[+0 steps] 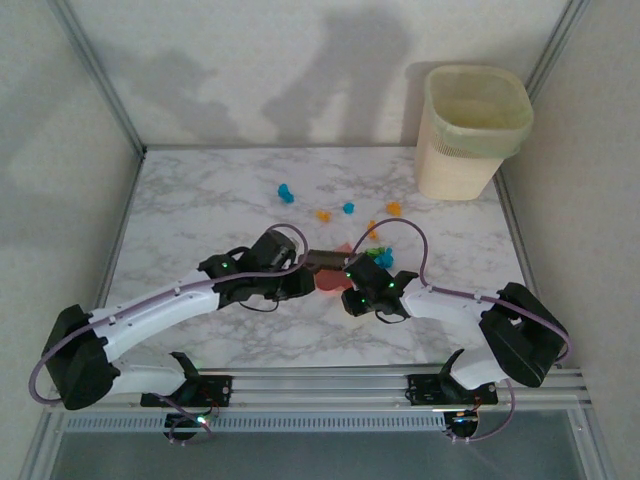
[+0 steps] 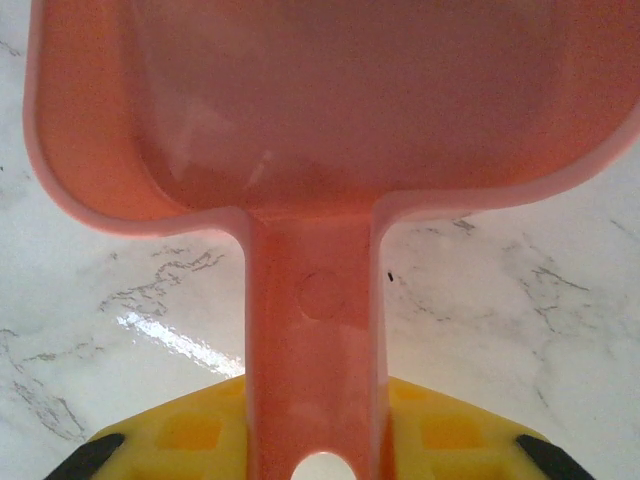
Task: Sweep away the paper scraps from the table
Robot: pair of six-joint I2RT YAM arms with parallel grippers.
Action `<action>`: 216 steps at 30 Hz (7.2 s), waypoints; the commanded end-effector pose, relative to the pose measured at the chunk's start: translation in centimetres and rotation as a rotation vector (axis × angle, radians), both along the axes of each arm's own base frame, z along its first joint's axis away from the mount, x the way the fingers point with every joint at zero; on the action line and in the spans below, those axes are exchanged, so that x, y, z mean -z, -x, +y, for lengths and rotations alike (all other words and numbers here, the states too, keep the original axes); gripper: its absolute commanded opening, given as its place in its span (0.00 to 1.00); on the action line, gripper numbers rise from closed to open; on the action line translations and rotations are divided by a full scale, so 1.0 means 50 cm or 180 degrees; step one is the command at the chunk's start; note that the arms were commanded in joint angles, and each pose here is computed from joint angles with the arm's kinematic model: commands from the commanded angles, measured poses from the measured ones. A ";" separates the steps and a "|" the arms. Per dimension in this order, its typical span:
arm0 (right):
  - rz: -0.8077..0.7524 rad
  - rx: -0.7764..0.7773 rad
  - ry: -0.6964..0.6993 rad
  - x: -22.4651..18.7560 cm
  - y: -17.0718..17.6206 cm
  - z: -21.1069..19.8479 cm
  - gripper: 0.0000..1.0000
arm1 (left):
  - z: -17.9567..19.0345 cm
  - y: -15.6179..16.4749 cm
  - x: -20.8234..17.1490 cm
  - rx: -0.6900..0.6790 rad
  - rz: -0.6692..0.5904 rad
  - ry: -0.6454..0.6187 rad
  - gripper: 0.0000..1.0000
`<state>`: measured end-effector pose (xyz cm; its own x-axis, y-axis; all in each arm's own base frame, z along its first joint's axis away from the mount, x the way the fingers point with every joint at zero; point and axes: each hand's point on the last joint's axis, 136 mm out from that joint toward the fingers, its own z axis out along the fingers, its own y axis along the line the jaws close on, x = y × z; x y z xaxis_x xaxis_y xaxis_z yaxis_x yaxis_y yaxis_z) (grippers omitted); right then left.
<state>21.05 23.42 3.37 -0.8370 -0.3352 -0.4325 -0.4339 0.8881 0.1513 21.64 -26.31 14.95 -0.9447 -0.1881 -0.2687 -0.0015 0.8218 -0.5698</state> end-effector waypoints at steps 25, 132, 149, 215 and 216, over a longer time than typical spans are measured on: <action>0.0231 0.0126 0.0263 0.046 0.024 -0.044 0.00 | 0.016 -0.335 -0.101 -0.1226 -0.0709 -0.0248 0.00; 0.0213 0.0172 0.0197 0.043 0.018 -0.046 0.00 | 0.299 -0.123 -0.066 -0.1872 -0.1410 -0.0429 0.00; 0.0102 0.0151 0.0077 0.025 0.018 -0.045 0.00 | 0.346 -0.094 0.032 -0.1949 -0.1773 -0.0440 0.00; -0.0652 0.2862 -0.1810 -0.700 -0.577 -0.336 0.00 | 0.339 -0.077 0.021 -0.1970 -0.1708 -0.0152 0.00; -0.0592 0.2899 -0.1927 -0.694 -0.588 -0.339 0.00 | 0.340 -0.078 0.020 -0.1980 -0.1717 -0.0151 0.00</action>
